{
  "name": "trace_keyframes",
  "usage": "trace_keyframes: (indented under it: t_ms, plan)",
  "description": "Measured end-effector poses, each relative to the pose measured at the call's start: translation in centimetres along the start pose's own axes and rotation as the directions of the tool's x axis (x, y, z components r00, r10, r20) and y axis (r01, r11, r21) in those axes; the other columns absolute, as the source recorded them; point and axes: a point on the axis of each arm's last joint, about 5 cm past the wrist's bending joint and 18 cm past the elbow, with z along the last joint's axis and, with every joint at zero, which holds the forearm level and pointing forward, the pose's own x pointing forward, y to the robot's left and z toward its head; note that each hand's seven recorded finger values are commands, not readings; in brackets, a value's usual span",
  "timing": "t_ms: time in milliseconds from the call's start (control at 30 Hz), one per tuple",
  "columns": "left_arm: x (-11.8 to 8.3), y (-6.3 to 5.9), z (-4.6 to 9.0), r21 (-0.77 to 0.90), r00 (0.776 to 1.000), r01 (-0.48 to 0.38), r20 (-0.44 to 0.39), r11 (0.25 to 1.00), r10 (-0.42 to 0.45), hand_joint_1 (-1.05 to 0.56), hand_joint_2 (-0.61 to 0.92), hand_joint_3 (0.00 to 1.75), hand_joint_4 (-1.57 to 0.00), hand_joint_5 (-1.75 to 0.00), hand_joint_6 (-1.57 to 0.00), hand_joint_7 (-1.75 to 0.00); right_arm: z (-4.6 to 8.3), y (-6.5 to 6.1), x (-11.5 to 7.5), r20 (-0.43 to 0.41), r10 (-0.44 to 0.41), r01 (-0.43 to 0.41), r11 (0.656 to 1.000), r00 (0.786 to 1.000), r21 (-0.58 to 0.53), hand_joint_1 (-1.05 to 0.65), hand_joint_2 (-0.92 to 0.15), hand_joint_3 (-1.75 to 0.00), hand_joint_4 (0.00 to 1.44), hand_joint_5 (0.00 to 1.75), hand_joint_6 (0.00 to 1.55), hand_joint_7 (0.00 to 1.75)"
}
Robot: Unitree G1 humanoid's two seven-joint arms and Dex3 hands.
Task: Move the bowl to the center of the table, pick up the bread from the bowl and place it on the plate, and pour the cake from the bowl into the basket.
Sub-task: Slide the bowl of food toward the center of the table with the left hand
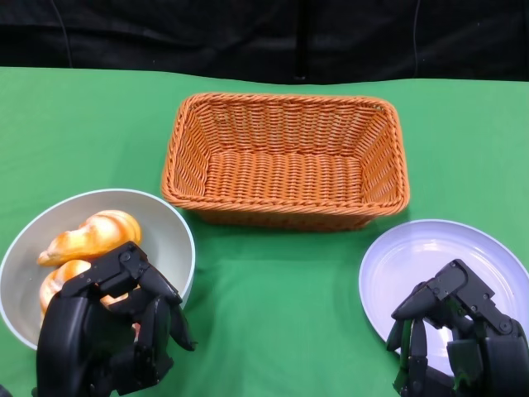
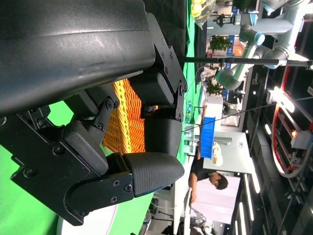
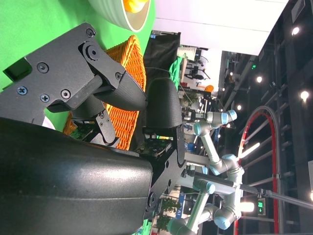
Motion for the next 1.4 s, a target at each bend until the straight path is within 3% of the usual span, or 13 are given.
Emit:
trace_keyframes:
  t_ms: [667, 767, 867, 967, 1033, 1200, 1267, 1333, 1400]
  plan:
    - [0.0, 0.3, 0.1, 0.006, 1.0, -0.01, 0.005, 1.0, 0.01, -0.64, 0.44, 1.2, -1.03, -1.53, -0.96, -1.38, 0.0, 0.0, -0.1, -0.005, 0.001, -0.001, 1.0, 1.0, -0.004, -0.57, -0.6, -1.18, 0.77, 1.75, 0.62, 1.71]
    - [0.2, 0.8, 0.4, 0.098, 0.999, 0.004, 0.038, 0.995, -0.008, -0.63, 0.54, 1.12, -0.88, -1.44, -0.83, -1.38, 0.0, 0.0, -0.1, -0.005, 0.0, 0.0, 1.0, 1.0, -0.006, -0.57, -0.6, -1.18, 0.78, 1.75, 0.63, 1.72]
    - [0.3, 1.5, 0.7, 0.166, 0.998, 0.001, 0.064, 0.986, -0.012, -0.65, 0.58, 0.98, -0.7, -1.36, -0.65, -1.19, 0.0, 0.0, -0.1, -0.005, -0.001, 0.001, 1.0, 1.0, -0.006, -0.57, -0.59, -1.18, 0.76, 1.75, 0.62, 1.71]
    - [0.5, 2.2, 1.0, 0.221, 0.996, 0.011, 0.086, 0.975, -0.031, -0.72, 0.81, 0.53, -0.5, -1.35, -0.44, -1.05, 0.0, 0.0, -0.1, -0.005, 0.0, 0.0, 1.0, 1.0, -0.006, -0.56, -0.6, -1.19, 0.77, 1.75, 0.63, 1.71]
    - [0.7, 2.9, 1.2, 0.287, 0.994, 0.03, 0.096, 0.957, -0.06, -0.77, 0.9, 0.38, -0.45, -1.32, -0.39, -1.0, 0.0, 0.0, -0.1, -0.005, -0.001, 0.001, 1.0, 1.0, -0.007, -0.56, -0.59, -1.23, 0.78, 1.75, 0.62, 1.72]
    - [1.0, 4.5, 1.7, 0.477, 0.983, 0.052, 0.129, 0.877, -0.128, -0.86, 0.92, 0.46, -0.27, -1.24, -0.22, -0.93, -0.1, 0.0, -0.1, -0.006, 0.004, -0.004, 1.0, 1.0, -0.014, -0.55, -0.58, -1.25, 0.76, 1.75, 0.62, 1.71]
    - [1.2, 5.1, 1.9, 0.504, 0.98, 0.05, 0.14, 0.862, -0.139, -0.87, 0.92, 0.46, -0.24, -1.23, -0.2, -0.93, -0.1, 0.0, -0.1, -0.006, 0.008, -0.009, 1.0, 1.0, -0.018, -0.55, -0.57, -1.25, 0.76, 1.75, 0.62, 1.71]
    - [1.1, 5.5, 2.1, 0.52, 0.98, 0.049, 0.14, 0.853, -0.142, -0.91, 0.92, 0.49, -0.08, -1.21, -0.07, -0.87, -0.1, 0.0, -0.1, -0.005, 0.015, -0.015, 1.0, 1.0, -0.025, -0.55, -0.57, -1.26, 0.77, 1.75, 0.62, 1.71]
    - [1.1, 6.2, 2.2, 0.539, 0.981, 0.039, 0.138, 0.841, -0.134, -0.92, 0.92, 0.53, -0.02, -1.14, -0.02, -0.8, -0.1, -0.1, -0.1, -0.005, 0.02, -0.02, 0.999, 1.0, -0.031, -0.54, -0.56, -1.27, 0.77, 1.75, 0.63, 1.71]
